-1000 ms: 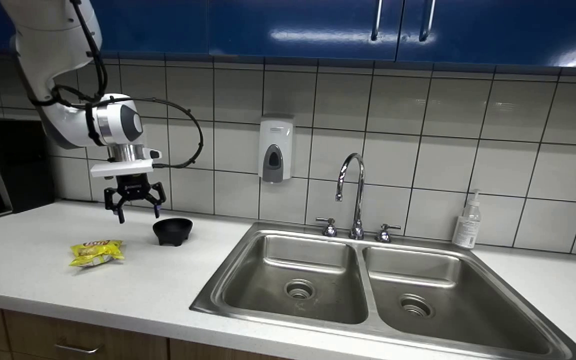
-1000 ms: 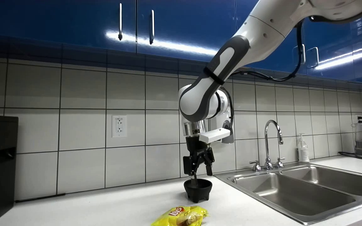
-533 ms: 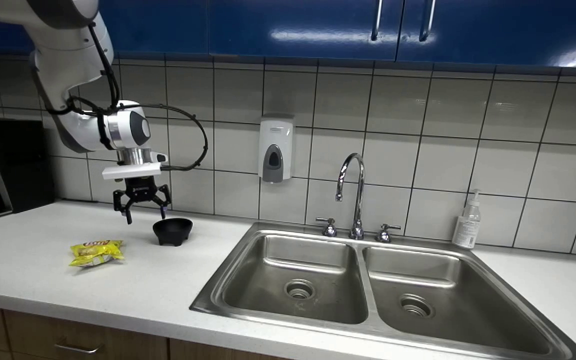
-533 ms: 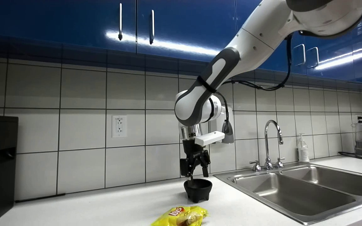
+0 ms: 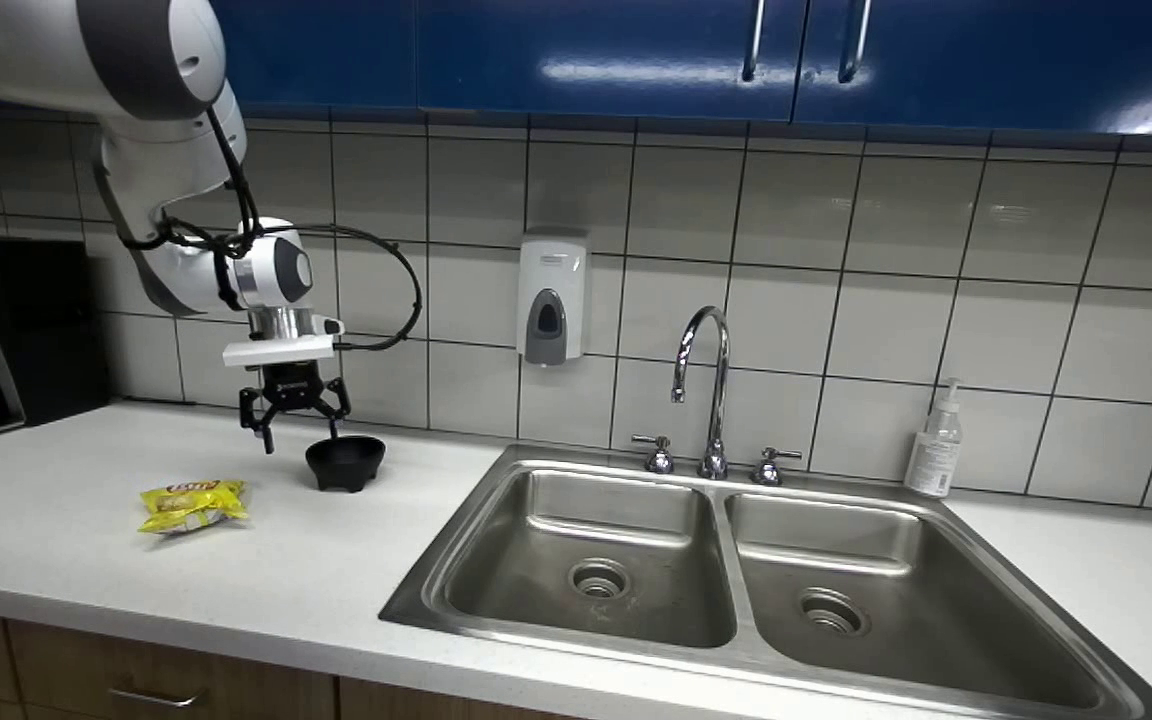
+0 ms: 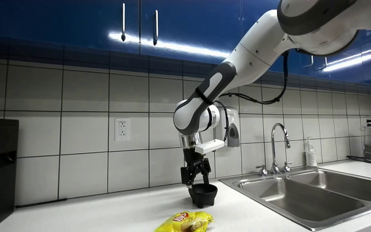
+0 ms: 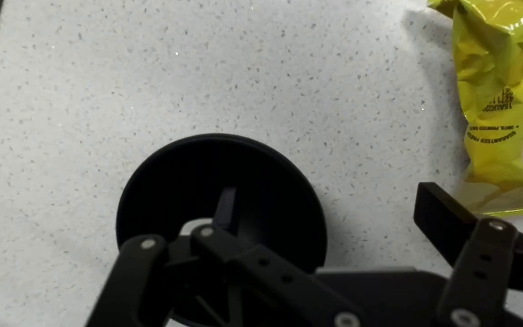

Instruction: Put the black bowl into the sink

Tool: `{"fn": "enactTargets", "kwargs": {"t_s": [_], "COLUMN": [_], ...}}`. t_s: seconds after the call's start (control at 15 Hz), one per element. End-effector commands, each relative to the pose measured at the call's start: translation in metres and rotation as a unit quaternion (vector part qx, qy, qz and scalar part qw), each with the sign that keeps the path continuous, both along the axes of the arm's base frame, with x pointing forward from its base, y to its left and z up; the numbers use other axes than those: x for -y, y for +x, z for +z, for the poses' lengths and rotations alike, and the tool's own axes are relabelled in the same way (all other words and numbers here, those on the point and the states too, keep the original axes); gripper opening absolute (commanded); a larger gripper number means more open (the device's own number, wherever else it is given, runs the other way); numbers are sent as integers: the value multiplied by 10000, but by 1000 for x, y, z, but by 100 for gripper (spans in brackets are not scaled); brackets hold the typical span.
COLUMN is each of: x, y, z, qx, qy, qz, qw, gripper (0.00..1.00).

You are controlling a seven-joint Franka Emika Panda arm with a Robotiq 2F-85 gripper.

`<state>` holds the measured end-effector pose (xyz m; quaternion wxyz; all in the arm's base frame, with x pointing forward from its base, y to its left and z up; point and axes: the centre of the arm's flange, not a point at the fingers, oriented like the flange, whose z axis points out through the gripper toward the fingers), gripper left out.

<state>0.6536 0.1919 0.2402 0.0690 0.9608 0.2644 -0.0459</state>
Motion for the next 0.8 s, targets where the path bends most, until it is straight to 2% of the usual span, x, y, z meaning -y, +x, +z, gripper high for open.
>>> {"fn": "enactTargets", "kwargs": {"t_s": [0.0, 0.4, 0.47, 0.53, 0.73], "x": [-4, -1, -1, 0, -1], "y": [28, 42, 44, 45, 48], "z": [-2, -11, -13, -13, -14], "qx": [-116, -205, -214, -223, -223], "qy": [-79, -112, -135, -146, -159], "qz": [127, 84, 77, 86, 84], "qw": [9998, 9997, 9997, 9996, 9996], "gripper": [100, 100, 75, 74, 49]}}
